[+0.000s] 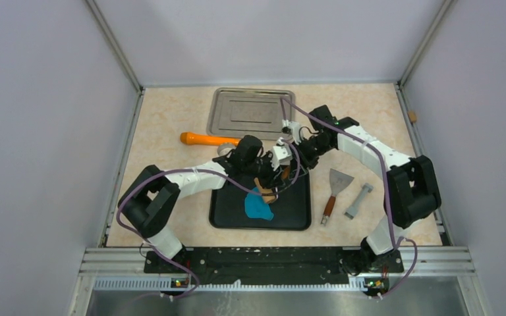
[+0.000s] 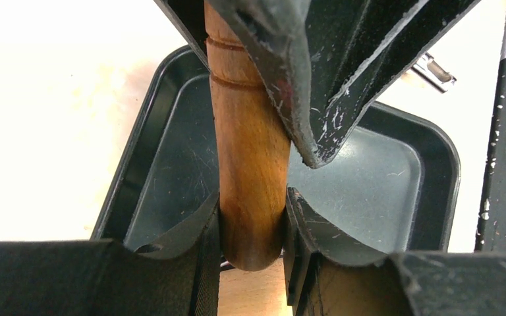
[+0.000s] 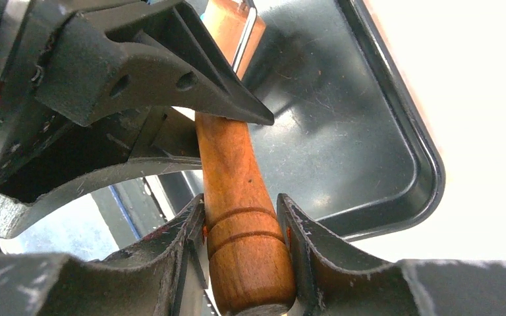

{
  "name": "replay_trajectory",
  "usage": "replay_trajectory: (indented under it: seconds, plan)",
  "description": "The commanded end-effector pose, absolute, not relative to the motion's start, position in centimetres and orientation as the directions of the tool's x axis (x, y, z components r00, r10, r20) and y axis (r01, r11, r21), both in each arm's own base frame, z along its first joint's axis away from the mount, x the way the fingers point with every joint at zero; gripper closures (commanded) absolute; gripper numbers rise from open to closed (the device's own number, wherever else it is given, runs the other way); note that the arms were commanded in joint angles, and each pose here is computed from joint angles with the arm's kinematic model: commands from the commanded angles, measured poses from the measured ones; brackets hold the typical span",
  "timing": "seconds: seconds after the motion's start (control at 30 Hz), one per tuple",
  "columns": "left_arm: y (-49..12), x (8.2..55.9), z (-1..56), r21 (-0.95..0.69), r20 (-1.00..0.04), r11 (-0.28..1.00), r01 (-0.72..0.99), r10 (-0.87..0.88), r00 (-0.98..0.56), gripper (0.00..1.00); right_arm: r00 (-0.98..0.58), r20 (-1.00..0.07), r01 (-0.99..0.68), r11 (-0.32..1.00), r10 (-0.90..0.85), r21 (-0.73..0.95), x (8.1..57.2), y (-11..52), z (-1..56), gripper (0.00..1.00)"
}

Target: Roll out the dumpling wrappers from the dough

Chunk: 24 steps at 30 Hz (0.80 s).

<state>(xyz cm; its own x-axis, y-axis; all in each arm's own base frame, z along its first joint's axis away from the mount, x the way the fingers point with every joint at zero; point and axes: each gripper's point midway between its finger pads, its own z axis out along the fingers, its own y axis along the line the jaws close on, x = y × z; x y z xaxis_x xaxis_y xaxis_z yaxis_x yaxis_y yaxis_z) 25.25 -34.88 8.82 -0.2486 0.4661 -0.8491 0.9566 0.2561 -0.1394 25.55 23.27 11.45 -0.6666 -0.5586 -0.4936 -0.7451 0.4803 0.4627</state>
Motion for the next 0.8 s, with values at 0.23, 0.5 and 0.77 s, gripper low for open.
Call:
replay_trajectory:
  seconds: [0.23,0.5,0.77]
  plan:
    - [-33.2,22.2,10.5,-0.250,-0.814,0.280,0.927,0.458,-0.357,1.00,-0.662,-0.541,-0.749,0.425,-0.519,0.508,25.3,24.3,13.4,1.00]
    - [-33.3,22.0,5.9,-0.262,-0.806,0.299,0.918,0.455,-0.378,1.00,-0.693,-0.454,-0.718,0.486,-0.560,0.498,24.8,24.0,8.6,1.00]
    - [-36.0,22.8,1.1,-0.129,-0.844,0.234,0.964,0.484,-0.231,1.00,-0.702,-0.433,-0.712,0.577,-0.566,0.401,26.8,21.9,7.7,1.00]
